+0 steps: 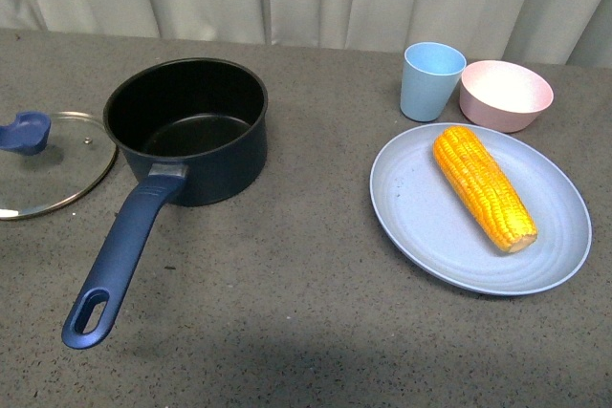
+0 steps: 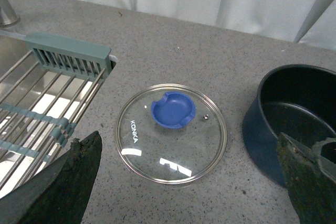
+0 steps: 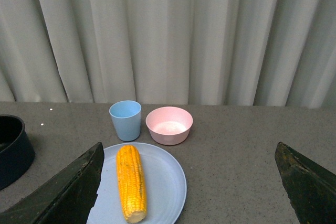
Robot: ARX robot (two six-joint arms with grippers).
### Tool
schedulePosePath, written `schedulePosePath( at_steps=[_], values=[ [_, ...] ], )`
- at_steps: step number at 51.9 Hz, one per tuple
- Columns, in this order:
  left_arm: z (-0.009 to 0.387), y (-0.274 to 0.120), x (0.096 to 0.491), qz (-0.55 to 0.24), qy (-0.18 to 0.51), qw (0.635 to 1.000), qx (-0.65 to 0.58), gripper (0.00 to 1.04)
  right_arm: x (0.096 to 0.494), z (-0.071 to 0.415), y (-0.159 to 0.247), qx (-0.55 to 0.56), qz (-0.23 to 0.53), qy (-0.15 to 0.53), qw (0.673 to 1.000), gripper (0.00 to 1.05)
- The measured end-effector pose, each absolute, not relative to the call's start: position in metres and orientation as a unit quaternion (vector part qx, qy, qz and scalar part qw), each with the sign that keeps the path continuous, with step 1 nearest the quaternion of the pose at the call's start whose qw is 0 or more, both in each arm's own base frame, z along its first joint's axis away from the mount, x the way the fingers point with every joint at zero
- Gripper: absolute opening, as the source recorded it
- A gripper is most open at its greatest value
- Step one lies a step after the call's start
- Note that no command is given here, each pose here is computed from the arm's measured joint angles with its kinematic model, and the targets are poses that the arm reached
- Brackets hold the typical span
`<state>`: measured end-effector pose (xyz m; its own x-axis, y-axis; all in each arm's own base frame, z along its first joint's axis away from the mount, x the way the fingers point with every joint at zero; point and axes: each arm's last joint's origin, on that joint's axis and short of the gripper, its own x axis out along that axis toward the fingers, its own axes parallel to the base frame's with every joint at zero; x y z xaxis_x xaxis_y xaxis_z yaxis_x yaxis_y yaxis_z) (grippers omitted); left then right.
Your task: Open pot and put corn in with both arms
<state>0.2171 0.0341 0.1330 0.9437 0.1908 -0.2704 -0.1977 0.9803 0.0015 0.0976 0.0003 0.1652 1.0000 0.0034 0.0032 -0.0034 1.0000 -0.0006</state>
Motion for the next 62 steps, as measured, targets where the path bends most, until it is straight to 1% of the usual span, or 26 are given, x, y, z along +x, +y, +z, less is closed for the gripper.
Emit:
schedulePosePath(
  at_steps=[6,8,11,12,15,19,22,23,25,26,29,30,32,33,36,41,62],
  values=[
    [0.154,0.032,0.195,0.135,0.132,0.982,0.001,0.98,0.098,0.165,0.0,0.0,0.002,-0.002,1.0,0.95],
    [0.156,0.032,0.19,0.127,0.123,0.984,0.0,0.97,0.098,0.165,0.0,0.0,0.002,-0.002,1.0,0.95],
    [0.158,0.029,0.185,0.05,0.054,0.997,-0.007,0.84,0.098,0.165,0.0,0.0,0.002,-0.002,1.0,0.95],
    [0.158,0.027,0.182,0.024,0.035,0.999,-0.006,0.79,0.098,0.165,0.0,0.0,0.002,-0.002,1.0,0.95],
    [0.161,0.022,0.177,0.002,0.014,1.0,-0.003,0.68,0.098,0.165,0.0,0.0,0.002,-0.001,1.0,0.95],
    [0.162,0.02,0.171,0.002,0.007,1.0,-0.002,0.57,0.098,0.165,0.0,0.0,0.002,-0.001,1.0,0.95],
    [0.163,0.018,0.166,0.005,0.005,1.0,-0.001,0.47,0.098,0.165,0.0,0.0,0.002,-0.002,1.0,0.95],
    [0.163,0.017,0.165,0.005,0.005,1.0,-0.001,0.45,0.098,0.165,0.0,0.0,0.002,-0.002,1.0,0.95],
    [0.162,0.016,0.162,0.004,0.005,1.0,-0.001,0.38,0.098,0.165,0.0,0.0,0.002,-0.001,1.0,0.95],
    [0.163,0.015,0.161,0.004,0.005,1.0,-0.001,0.36,0.098,0.165,0.0,0.0,0.002,-0.001,1.0,0.95],
    [0.162,0.013,0.157,0.002,0.007,1.0,-0.001,0.25,0.098,0.165,0.0,0.0,0.002,-0.001,1.0,0.95],
    [0.162,0.013,0.156,0.002,0.007,1.0,-0.001,0.23,0.098,0.165,0.0,0.0,0.002,-0.001,1.0,0.95],
    [0.162,0.011,0.153,0.003,0.008,1.0,-0.001,0.16,0.098,0.165,0.0,0.0,0.002,-0.001,1.0,0.95],
    [0.162,0.011,0.153,0.004,0.008,1.0,-0.001,0.14,0.098,0.165,0.0,0.0,0.002,-0.001,1.0,0.95],
    [0.162,0.005,0.149,0.014,0.007,1.0,-0.002,0.04,0.098,0.165,0.0,0.0,0.002,-0.002,1.0,0.95],
    [0.165,0.0,0.144,-0.001,0.001,1.0,-0.001,0.04,0.098,0.165,0.0,0.0,0.002,-0.002,1.0,0.95],
    [0.172,0.0,0.129,0.001,-0.008,1.0,-0.002,0.04,0.098,0.165,0.0,0.0,0.002,-0.002,1.0,0.95]
  ],
)
